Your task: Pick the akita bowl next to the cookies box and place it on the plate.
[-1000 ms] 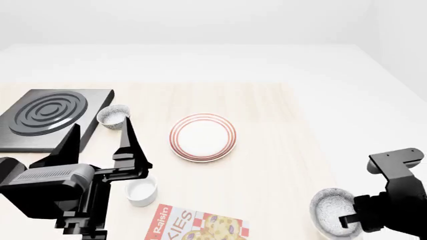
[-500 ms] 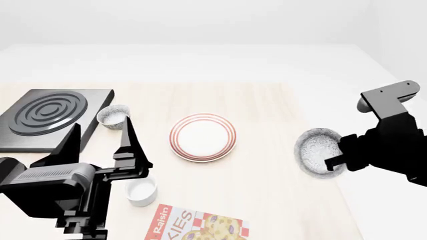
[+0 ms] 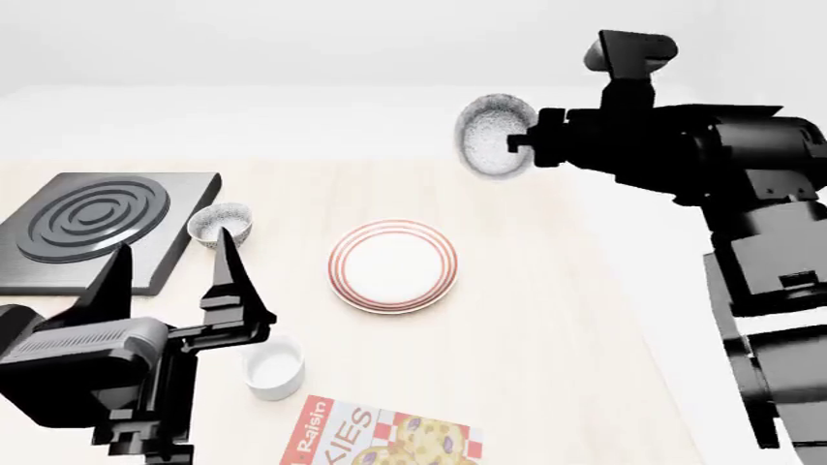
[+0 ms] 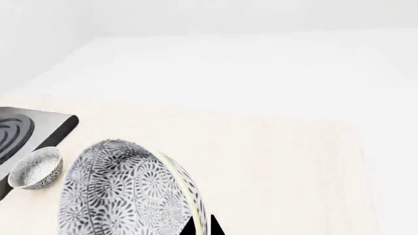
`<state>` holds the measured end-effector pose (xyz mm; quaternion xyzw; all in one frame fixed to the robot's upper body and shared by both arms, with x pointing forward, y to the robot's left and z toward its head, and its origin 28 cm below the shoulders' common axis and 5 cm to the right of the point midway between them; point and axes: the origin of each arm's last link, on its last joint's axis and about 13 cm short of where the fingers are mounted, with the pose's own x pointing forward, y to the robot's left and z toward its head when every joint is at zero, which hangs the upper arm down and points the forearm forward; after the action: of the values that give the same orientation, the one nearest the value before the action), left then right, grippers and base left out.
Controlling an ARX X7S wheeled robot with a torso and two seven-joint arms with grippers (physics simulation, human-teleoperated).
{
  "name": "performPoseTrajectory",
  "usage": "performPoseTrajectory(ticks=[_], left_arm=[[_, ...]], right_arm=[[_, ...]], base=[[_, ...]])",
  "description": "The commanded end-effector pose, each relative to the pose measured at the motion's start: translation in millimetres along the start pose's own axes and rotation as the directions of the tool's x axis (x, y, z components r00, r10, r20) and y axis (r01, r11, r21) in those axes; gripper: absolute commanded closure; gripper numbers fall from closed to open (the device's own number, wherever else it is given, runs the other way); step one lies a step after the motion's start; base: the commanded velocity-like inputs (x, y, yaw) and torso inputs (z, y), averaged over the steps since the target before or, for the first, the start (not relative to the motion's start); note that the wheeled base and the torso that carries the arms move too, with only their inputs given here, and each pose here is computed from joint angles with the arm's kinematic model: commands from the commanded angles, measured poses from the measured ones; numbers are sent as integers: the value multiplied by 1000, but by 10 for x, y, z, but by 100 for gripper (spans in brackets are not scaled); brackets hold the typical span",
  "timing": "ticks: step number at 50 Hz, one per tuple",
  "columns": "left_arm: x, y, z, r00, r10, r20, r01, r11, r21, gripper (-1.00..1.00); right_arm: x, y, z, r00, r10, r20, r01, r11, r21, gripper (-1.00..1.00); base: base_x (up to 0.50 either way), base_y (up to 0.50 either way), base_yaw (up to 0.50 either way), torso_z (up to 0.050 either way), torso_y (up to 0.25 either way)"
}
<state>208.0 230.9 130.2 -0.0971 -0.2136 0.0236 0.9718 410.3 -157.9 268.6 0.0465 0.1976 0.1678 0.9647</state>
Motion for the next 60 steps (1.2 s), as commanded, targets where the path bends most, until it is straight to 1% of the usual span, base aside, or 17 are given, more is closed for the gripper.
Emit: performPoseTrajectory(ticks=[1,5,10,15,18,21,22,24,26,28,32,39,51,53,54,55,60], left_arm=[[-33,145,38,998,68,15,-68,997,39,-100],[-77,198,54,997,76,23,-78,995,58,-100],[-141,227,89,995,94,27,-95,994,55,-100],[-216,231,87,994,105,12,-106,993,44,-100],[-258,232,89,993,117,1,-117,992,50,-100],[-265,229,100,993,118,-2,-118,992,51,-100],[-266,230,101,993,117,-4,-117,992,48,-100],[-257,235,98,993,114,-8,-114,993,37,-100],[-248,242,92,994,113,-9,-113,993,31,-100],[-243,244,89,994,113,-10,-112,993,33,-100],[-234,246,95,993,116,-6,-116,993,33,-100],[-221,241,99,994,112,5,-112,993,35,-100],[-183,245,76,993,115,5,-115,993,35,-100],[-187,240,79,994,112,7,-112,993,36,-100],[-187,240,79,994,113,7,-113,993,35,-100],[-187,239,79,993,115,8,-115,993,34,-100],[-194,230,80,993,114,7,-114,993,31,-100]], right_arm=[[423,555,-160,978,201,64,-210,956,204,100],[494,689,-239,952,285,112,-306,905,295,100],[524,778,-334,940,324,106,-339,852,399,100],[534,867,-404,906,408,116,-410,773,484,100],[518,919,-391,883,438,169,-447,677,585,100],[507,938,-339,855,459,240,-500,610,615,100],[506,939,-324,853,455,254,-505,602,618,100],[490,948,-270,829,458,321,-545,534,646,100],[476,940,-243,820,453,349,-558,497,665,100],[465,935,-225,815,458,355,-565,489,665,100],[470,937,-230,830,451,330,-544,520,658,100],[474,915,-249,853,422,305,-506,534,677,100],[508,891,-356,915,364,173,-384,654,652,100],[511,883,-364,925,350,147,-360,687,631,100],[519,866,-351,935,324,144,-343,725,598,100],[514,874,-345,932,333,145,-350,715,605,100],[507,858,-334,942,311,122,-321,740,591,100]], base=[[0,0,0,0,0],[0,0,0,0,0],[0,0,0,0,0],[0,0,0,0,0],[0,0,0,0,3],[0,0,0,0,0],[0,0,0,0,0],[0,0,0,0,0],[0,0,0,0,0],[0,0,0,0,0],[0,0,0,2,-168],[0,0,0,5,-250],[0,0,0,5,-250],[0,0,0,5,-250],[0,0,0,5,-250],[0,0,0,5,-250],[0,0,0,5,-250]])
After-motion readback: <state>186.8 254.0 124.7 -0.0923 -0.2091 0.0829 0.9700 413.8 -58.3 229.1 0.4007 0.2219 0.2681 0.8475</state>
